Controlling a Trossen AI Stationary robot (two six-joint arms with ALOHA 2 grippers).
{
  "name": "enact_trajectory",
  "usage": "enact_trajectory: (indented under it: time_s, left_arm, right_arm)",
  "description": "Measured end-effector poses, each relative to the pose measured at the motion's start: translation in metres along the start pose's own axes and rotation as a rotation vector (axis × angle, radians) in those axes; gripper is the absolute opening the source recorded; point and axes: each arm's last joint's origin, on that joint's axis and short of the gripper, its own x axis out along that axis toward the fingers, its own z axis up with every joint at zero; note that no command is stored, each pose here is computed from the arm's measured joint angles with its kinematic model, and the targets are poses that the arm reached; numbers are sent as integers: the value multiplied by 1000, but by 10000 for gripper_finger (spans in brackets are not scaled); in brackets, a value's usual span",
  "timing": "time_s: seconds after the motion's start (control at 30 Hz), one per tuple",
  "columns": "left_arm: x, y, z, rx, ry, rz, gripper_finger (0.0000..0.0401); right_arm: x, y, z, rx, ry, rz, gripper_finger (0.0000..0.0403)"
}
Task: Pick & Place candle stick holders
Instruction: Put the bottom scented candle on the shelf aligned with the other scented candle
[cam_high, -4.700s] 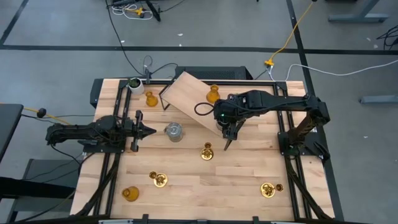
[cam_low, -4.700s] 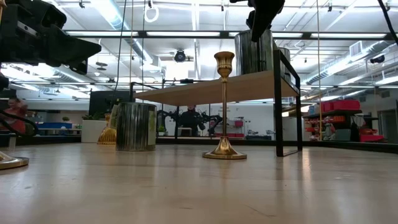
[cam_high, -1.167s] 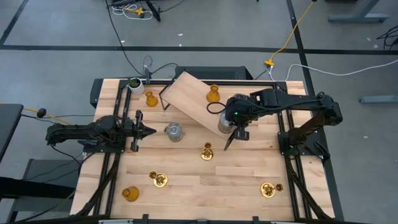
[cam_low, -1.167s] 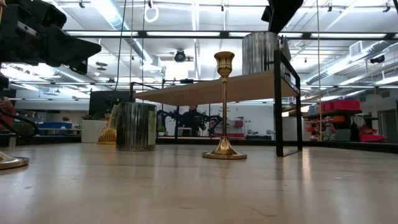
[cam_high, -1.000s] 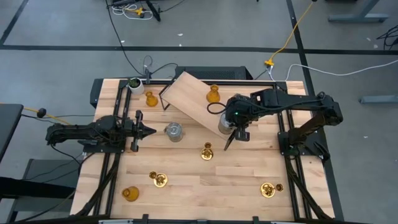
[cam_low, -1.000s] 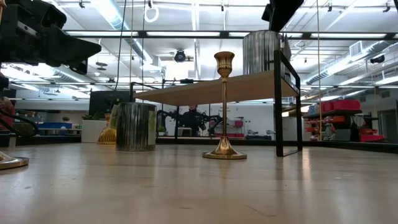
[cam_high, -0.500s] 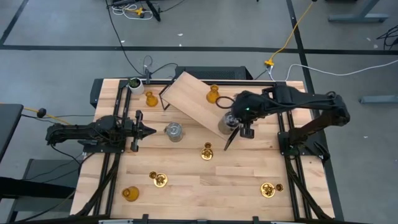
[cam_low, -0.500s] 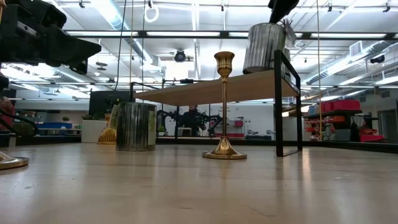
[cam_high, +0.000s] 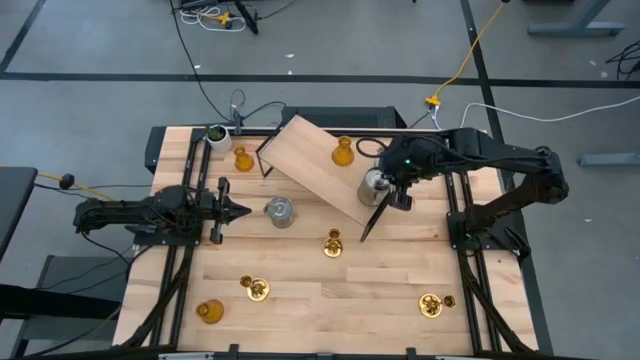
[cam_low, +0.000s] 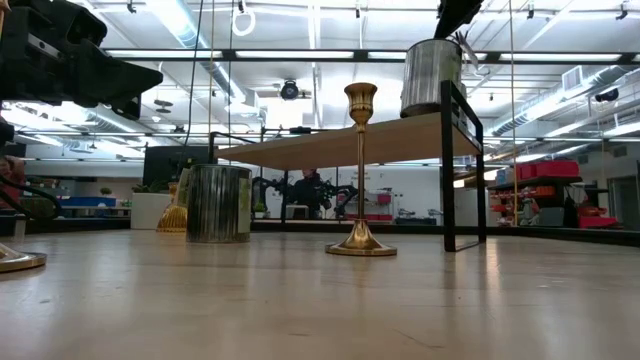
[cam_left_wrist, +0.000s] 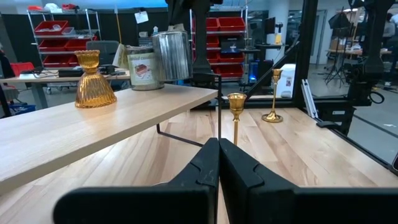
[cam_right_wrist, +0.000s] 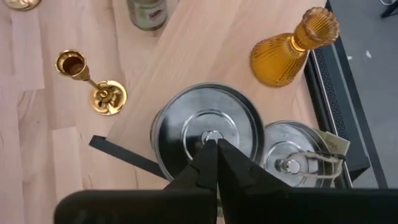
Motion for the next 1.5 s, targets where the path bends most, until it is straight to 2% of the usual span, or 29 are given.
enact_trajectory:
  time_s: [0.27,0.6,1.17,1.5]
  left_arm:
    - [0,0,0,0,0,0,12]
    - [0,0,0,0,0,0,12]
    - [0,0,0,0,0,-1,12]
    - [0,0,0,0,0,-1,12]
  right_arm:
    - [0,0,0,0,-2,8,4]
    - [0,4,5,4,-49,127,4]
    - [23,8,-2,-4,12,126,4]
    - [23,8,-1,-4,1,130,4]
